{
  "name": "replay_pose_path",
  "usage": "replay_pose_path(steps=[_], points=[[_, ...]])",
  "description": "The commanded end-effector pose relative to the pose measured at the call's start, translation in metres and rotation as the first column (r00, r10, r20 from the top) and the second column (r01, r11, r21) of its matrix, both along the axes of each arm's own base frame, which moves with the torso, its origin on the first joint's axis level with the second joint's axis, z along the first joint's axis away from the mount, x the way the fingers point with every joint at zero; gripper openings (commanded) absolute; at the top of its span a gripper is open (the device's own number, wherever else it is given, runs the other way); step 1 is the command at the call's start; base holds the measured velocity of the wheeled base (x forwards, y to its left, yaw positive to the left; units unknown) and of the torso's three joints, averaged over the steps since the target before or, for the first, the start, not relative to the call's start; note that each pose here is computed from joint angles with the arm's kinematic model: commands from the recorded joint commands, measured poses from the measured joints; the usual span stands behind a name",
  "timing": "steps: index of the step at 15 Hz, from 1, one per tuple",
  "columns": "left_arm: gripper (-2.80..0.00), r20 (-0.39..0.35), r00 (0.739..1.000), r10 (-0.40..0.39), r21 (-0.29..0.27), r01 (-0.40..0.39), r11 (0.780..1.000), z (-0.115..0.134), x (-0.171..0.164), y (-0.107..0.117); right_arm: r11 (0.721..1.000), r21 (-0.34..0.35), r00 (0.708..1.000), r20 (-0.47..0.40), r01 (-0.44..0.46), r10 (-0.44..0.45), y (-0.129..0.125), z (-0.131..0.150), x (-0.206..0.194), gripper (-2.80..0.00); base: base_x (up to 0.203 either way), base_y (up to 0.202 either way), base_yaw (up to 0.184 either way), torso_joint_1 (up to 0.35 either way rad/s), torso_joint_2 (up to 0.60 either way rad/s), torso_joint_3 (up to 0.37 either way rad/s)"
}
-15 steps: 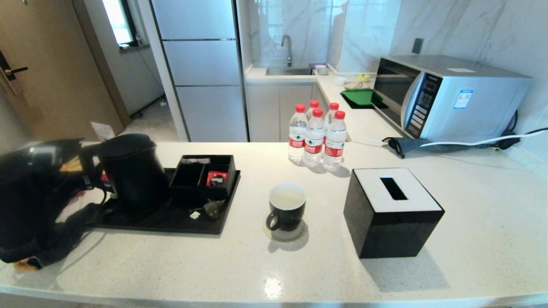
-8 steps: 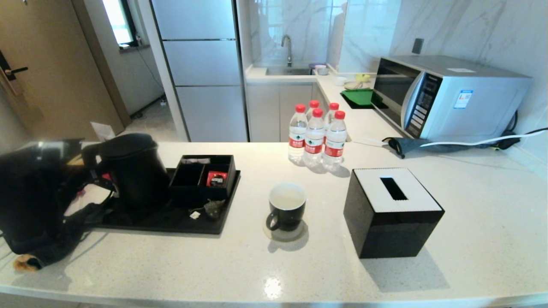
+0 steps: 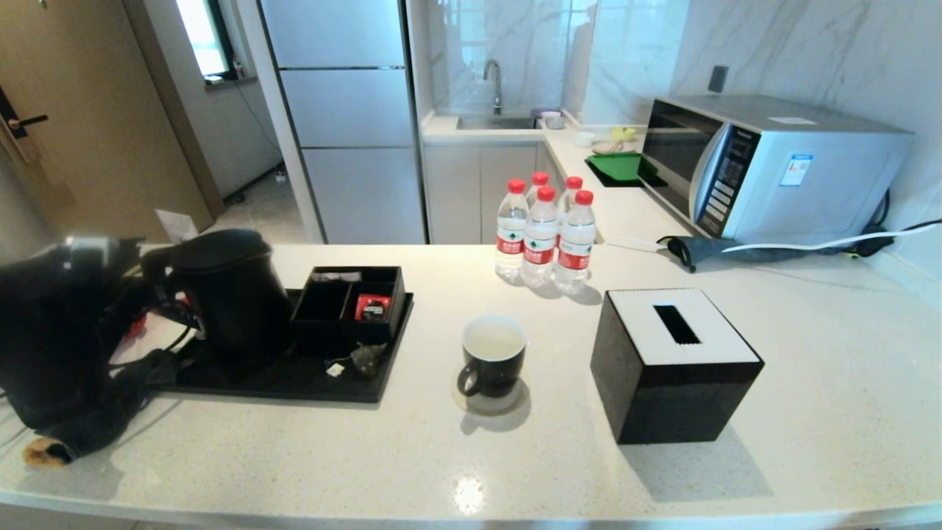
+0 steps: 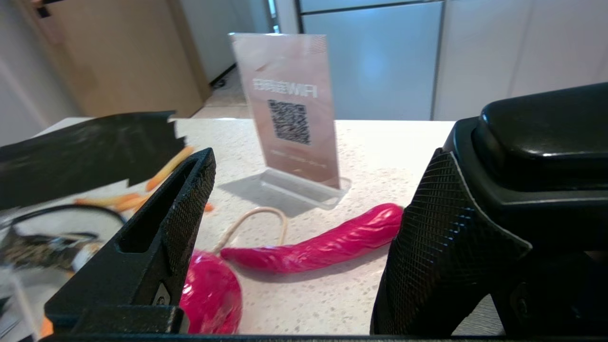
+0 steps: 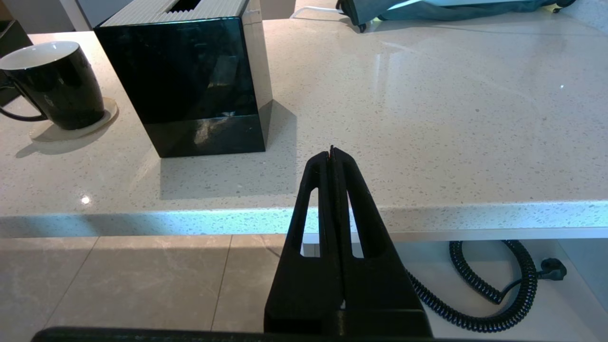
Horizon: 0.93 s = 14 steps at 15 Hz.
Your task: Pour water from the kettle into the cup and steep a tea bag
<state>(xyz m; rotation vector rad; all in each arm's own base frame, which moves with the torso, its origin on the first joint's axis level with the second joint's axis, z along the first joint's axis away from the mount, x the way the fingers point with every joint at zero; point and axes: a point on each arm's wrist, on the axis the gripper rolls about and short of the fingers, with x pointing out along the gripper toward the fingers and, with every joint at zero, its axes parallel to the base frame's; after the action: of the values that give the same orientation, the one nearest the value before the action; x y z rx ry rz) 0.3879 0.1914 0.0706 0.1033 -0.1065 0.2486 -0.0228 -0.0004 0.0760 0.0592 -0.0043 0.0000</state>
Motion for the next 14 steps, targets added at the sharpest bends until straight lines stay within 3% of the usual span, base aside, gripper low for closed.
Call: replay_pose_path(steps=[1, 11, 12, 14], points=[[0.0, 0.006, 1.0, -0.027, 0.005, 0.027, 1.0, -0.001, 0.001, 0.001, 1.0, 0.0, 1.0, 0.002, 0.0, 0.0, 0.0, 0.0, 0.0, -2.8, 0.0, 0.0, 0.0, 0.0, 0.0, 0.0], [0.0, 0.016, 0.999, -0.043, 0.011, 0.043, 0.999, -0.004, 0.008, 0.001, 1.0, 0.001, 1.0, 0.002, 0.0, 0.0, 0.0, 0.0, 0.0, -2.8, 0.0, 0.0, 0.0, 0.0, 0.0, 0.0], [-2.8, 0.02, 0.999, -0.045, 0.013, 0.045, 0.999, -0.004, 0.01, 0.0, 1.0, -0.001, 1.0, 0.002, 0.0, 0.0, 0.0, 0.0, 0.0, -2.8, 0.0, 0.0, 0.0, 0.0, 0.0, 0.0], [-2.8, 0.031, 0.998, -0.048, 0.019, 0.047, 0.999, -0.003, 0.013, 0.0, 1.0, 0.001, 1.0, 0.0, 0.0, 0.0, 0.0, 0.0, 0.0, -2.8, 0.0, 0.0, 0.0, 0.0, 0.0, 0.0]])
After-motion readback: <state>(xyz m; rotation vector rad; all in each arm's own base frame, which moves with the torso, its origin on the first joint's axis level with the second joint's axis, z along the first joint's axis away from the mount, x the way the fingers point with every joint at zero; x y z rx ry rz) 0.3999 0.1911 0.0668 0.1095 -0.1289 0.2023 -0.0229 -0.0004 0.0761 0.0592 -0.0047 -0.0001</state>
